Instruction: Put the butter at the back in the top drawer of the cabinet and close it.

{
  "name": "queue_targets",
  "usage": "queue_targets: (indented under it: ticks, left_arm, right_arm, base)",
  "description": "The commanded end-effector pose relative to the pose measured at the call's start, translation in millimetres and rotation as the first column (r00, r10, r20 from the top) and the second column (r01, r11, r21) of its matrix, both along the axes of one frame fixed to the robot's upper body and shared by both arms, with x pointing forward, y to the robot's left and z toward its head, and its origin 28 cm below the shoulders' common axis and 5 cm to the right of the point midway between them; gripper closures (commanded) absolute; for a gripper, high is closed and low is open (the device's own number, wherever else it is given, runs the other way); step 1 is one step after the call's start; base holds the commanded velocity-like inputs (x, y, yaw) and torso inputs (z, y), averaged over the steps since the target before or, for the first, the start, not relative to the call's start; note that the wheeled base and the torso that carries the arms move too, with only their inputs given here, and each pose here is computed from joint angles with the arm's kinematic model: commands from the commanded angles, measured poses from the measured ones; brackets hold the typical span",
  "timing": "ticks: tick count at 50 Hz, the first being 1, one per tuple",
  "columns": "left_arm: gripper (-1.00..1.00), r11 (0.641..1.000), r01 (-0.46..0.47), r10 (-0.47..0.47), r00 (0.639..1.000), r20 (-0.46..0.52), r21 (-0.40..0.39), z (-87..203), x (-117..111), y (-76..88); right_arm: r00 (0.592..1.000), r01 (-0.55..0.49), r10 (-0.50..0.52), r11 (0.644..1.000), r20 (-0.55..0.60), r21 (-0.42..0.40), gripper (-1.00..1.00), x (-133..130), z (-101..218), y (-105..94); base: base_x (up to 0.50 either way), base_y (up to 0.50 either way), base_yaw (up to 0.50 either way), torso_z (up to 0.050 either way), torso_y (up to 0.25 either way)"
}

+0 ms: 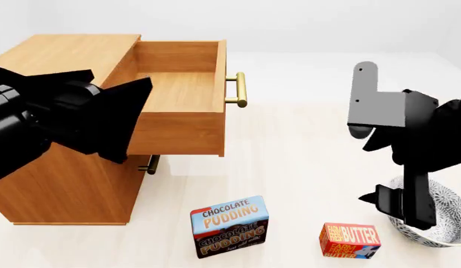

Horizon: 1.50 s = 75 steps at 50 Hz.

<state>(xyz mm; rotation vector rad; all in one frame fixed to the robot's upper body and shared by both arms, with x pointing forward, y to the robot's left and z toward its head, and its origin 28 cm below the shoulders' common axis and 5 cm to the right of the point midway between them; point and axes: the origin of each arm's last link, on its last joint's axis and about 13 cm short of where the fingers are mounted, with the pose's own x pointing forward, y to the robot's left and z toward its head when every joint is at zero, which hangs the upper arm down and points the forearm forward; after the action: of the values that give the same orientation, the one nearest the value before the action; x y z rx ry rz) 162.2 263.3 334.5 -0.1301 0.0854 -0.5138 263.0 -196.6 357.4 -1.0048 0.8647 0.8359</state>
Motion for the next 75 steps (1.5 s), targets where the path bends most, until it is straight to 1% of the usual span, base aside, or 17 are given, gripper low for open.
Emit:
queue_targets:
  ticks: [1,4,10,16,23,31,48,60,75]
  left_arm:
    - [-1.0,1.0,0.001,-0.001,1.0,-0.001,-0.013,-4,-4,1.9]
    - [-1.0,1.0,-0.003,0.003,1.0,0.0,-0.016,-4,-5,2.1]
    - [-1.0,1.0,-0.01,0.01,1.0,0.003,-0.015,-4,-6,1.9]
    - [-1.0,1.0,-0.01,0.01,1.0,-0.001,-0.019,-4,-7,2.2]
    - [-1.0,1.0,-0.01,0.01,1.0,-0.005,-0.021,-6,-7,2.9]
    - [-1.0,1.0,-0.02,0.019,1.0,-0.009,-0.022,-7,-5,3.6]
    - [-1.0,0.999,-0.025,0.025,0.999,-0.025,-0.024,-10,-1,4.0]
    - [-1.0,0.999,-0.025,0.024,0.999,-0.033,-0.024,-12,1,3.1]
    - [-1.0,0.999,-0.027,0.026,0.999,-0.04,-0.026,-14,2,3.5]
  right_arm:
    - [0.985,-0.03,0.014,0.996,-0.172,-0.088,-1.0,21,2,-1.8]
    - [0.983,-0.026,0.009,0.996,-0.183,-0.091,-1.0,27,-2,-1.5]
    - [0.979,-0.014,-0.013,0.991,-0.202,-0.136,-1.0,41,-15,-2.1]
    - [0.983,-0.017,-0.015,0.985,-0.181,-0.174,-1.0,51,-26,-1.5]
    - [0.984,-0.029,-0.006,0.981,-0.179,-0.192,-1.0,58,-37,-0.7]
    - [0.979,-0.052,0.006,0.975,-0.206,-0.218,-1.0,65,-55,-0.2]
    - [0.966,-0.077,0.008,0.963,-0.258,-0.259,-1.0,77,-87,-2.6]
    - [0.962,-0.076,-0.005,0.956,-0.275,-0.283,-1.0,82,-102,-5.2]
    - [0.951,-0.112,0.012,0.945,-0.309,-0.307,-1.0,82,-115,-3.8]
  base:
    - [0.0,0.0,0.0,0.0,0.0]
    - [0.0,0.0,0.0,0.0,0.0]
    - [0.0,0.0,0.0,0.0,0.0]
    - [0.0,0.0,0.0,0.0,0.0]
    - [0.0,0.0,0.0,0.0,0.0]
    - [0.0,0.0,0.0,0.0,0.0]
    - [0.0,0.0,0.0,0.0,0.0]
    - [0.0,0.0,0.0,0.0,0.0]
    - [0.0,0.0,0.0,0.0,0.0]
